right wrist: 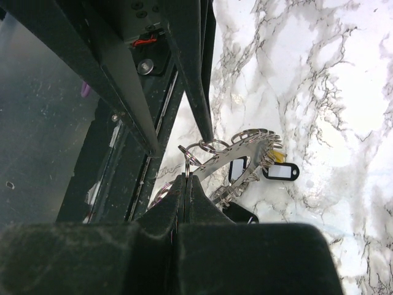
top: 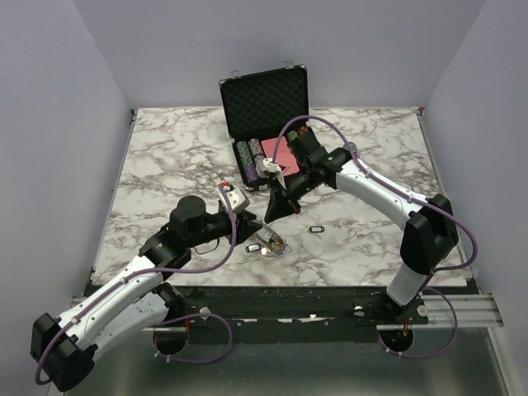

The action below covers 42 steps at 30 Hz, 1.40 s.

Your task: Put the keys on the keyring

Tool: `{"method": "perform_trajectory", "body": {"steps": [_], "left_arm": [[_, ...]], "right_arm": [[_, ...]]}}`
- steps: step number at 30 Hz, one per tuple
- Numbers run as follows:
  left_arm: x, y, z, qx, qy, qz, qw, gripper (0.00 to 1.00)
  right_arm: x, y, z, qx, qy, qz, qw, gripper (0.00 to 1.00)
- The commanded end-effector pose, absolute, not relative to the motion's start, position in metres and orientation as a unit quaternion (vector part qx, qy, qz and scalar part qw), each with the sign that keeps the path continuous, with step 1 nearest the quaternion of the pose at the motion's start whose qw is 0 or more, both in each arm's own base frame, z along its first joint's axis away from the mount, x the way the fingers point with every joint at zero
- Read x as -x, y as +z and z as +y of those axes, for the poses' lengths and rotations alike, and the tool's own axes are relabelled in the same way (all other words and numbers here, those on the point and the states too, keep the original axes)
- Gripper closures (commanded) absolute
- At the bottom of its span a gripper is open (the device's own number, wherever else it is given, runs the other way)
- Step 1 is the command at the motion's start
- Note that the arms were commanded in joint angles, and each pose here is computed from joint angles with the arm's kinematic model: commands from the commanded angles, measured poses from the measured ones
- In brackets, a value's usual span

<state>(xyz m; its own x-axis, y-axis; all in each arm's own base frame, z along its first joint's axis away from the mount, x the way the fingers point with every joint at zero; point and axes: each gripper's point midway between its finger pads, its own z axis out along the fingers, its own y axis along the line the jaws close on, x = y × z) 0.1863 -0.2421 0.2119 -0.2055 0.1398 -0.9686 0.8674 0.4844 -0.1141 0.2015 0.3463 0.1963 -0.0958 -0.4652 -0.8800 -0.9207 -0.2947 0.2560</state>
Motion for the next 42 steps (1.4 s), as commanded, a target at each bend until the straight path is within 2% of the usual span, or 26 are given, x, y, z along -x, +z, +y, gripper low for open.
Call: {"method": "perform_trajectory", "body": {"steps": [1,15,18,22,26,28,29,31,33,42], "left_arm": [[-0.177,0.221,-0.254,-0.408,-0.376,0.657,0.510,0.59],[-0.187,0.212,-0.261,-0.413,-0.371,0.664,0.501,0.71],[-0.189,0.209,-0.262,-0.422,-0.363,0.662,0.502,0.78],[-0.190,0.207,-0.262,-0.423,-0.362,0.664,0.499,0.93],[-0.190,0.206,-0.263,-0.423,-0.364,0.666,0.496,0.99],[-0.190,0.207,-0.263,-0.422,-0.364,0.666,0.496,0.99],[-0.189,0.207,-0.263,-0.423,-0.365,0.664,0.497,0.96],[-0.187,0.207,-0.261,-0.422,-0.364,0.662,0.501,0.83],[-0.189,0.214,-0.260,-0.422,-0.362,0.649,0.520,0.78],[-0.185,0.212,-0.262,-0.435,-0.367,0.640,0.517,0.77]], "right_arm": [[-0.201,0.223,0.346,0.642,0.497,0.523,0.257,1.00],[-0.199,0.226,0.346,0.641,0.503,0.520,0.257,1.00],[-0.198,0.225,0.346,0.641,0.504,0.519,0.257,1.00],[-0.198,0.226,0.346,0.640,0.505,0.519,0.257,1.00],[-0.198,0.225,0.346,0.639,0.506,0.520,0.255,1.00],[-0.199,0.225,0.346,0.638,0.505,0.522,0.256,1.00],[-0.200,0.224,0.347,0.638,0.504,0.522,0.257,1.00],[-0.201,0.224,0.347,0.637,0.502,0.525,0.258,1.00],[-0.202,0.223,0.346,0.635,0.502,0.527,0.259,1.00],[-0.201,0.225,0.347,0.634,0.504,0.526,0.258,1.00]]}}
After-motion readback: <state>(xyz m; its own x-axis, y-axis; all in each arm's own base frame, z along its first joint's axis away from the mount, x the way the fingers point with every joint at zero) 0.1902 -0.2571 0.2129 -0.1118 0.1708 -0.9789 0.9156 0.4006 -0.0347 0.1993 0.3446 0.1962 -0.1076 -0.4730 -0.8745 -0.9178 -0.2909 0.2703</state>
